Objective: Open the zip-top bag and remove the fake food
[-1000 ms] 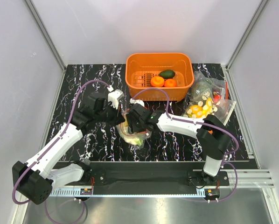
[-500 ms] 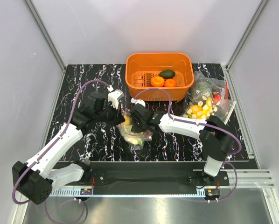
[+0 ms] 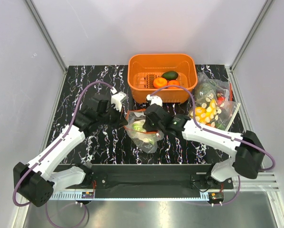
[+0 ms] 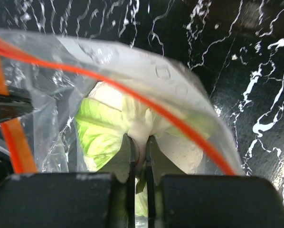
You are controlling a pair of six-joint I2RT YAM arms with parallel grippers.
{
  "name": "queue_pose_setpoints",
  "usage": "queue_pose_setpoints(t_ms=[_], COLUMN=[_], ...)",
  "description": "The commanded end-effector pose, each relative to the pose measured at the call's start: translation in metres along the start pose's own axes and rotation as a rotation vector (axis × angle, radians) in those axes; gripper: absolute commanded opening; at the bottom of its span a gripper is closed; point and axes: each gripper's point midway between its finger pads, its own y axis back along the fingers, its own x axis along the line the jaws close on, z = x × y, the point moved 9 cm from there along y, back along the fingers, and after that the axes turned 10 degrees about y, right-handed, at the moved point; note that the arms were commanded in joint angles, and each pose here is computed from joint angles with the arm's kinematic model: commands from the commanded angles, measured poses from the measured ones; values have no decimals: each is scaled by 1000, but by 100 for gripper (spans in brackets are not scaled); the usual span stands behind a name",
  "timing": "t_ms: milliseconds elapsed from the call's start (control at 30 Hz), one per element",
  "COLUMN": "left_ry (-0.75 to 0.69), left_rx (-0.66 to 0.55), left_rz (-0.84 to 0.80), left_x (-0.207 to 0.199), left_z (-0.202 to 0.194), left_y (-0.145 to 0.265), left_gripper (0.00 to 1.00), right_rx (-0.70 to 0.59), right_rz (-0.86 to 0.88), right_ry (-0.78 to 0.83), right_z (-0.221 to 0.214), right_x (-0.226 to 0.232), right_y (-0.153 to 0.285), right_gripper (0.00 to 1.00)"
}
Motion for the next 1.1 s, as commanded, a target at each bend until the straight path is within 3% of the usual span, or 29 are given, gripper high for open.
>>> queue_pose_setpoints(t_ms=[0,200,600,867,1067], left_ry=[-15,-33,-63,-48,-42], left_rx=[-33,-32,-13,-23,-40], left_rz=[-11,-69,-97,18,54], left_x=[-4,-11,-19,-10,-7], left_z=[11,10,6,7,8], left_y=[1,1,-1,-2,0], left_gripper=[0,0,0,0,0], right_rx=[-157,-287,-412,-391,-296], right_rz=[1,-3,-15,92,121], right_ry=[-74,-103,-62,-62,-16], right_z=[19,40,86,90,78], right_x=[2,7,22,28,23], right_y=[13,8,9,34,54], right_gripper=[0,0,0,0,0])
